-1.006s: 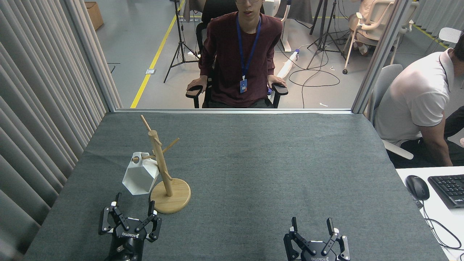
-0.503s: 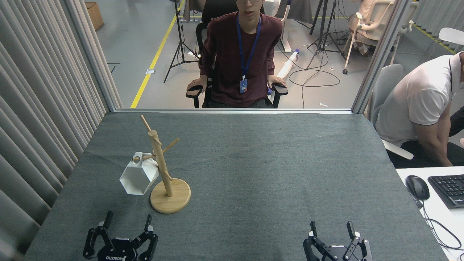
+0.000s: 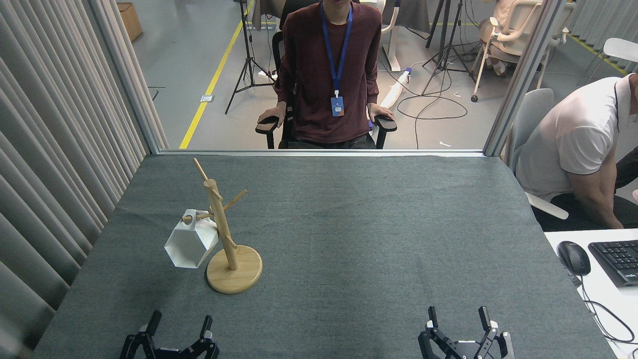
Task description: Hang cup on storage rack
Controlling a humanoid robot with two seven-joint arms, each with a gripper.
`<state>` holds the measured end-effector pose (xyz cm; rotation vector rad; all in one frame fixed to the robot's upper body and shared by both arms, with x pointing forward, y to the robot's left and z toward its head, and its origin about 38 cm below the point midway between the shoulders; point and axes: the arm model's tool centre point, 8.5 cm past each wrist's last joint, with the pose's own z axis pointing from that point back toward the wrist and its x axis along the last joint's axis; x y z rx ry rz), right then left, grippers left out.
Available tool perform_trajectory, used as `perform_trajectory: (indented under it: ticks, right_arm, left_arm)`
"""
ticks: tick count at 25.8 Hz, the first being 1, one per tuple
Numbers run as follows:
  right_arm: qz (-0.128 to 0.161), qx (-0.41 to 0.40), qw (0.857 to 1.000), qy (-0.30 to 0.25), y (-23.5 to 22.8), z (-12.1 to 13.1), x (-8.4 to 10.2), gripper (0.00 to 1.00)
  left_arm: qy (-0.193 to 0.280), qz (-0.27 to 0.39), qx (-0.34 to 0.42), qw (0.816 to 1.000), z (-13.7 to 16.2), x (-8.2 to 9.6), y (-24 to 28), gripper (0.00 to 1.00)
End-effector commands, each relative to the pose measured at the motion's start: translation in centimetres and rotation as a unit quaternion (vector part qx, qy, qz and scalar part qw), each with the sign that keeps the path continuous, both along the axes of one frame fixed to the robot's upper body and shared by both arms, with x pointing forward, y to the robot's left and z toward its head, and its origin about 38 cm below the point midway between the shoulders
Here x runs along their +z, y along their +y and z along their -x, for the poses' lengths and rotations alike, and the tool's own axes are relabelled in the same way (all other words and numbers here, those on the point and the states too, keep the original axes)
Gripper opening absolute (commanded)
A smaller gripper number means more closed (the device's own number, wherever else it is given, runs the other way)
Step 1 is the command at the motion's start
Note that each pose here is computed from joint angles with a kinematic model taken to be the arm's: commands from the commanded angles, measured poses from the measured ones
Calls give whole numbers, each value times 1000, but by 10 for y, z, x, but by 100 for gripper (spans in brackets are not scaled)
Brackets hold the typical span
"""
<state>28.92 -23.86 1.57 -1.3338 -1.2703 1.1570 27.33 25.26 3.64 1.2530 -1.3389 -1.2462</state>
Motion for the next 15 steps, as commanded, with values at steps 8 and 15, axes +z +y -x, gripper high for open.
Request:
perform_trajectory:
  ticks: [8, 15]
  right_arm:
    - [0, -7, 1000, 9, -3, 1, -5, 99]
    - [1, -7, 1000, 8, -3, 1, -5, 99]
  left_arm:
    - [1, 10, 56, 998, -19, -6, -2, 100]
    - [6, 12, 59, 998, -19, -10, -6, 100]
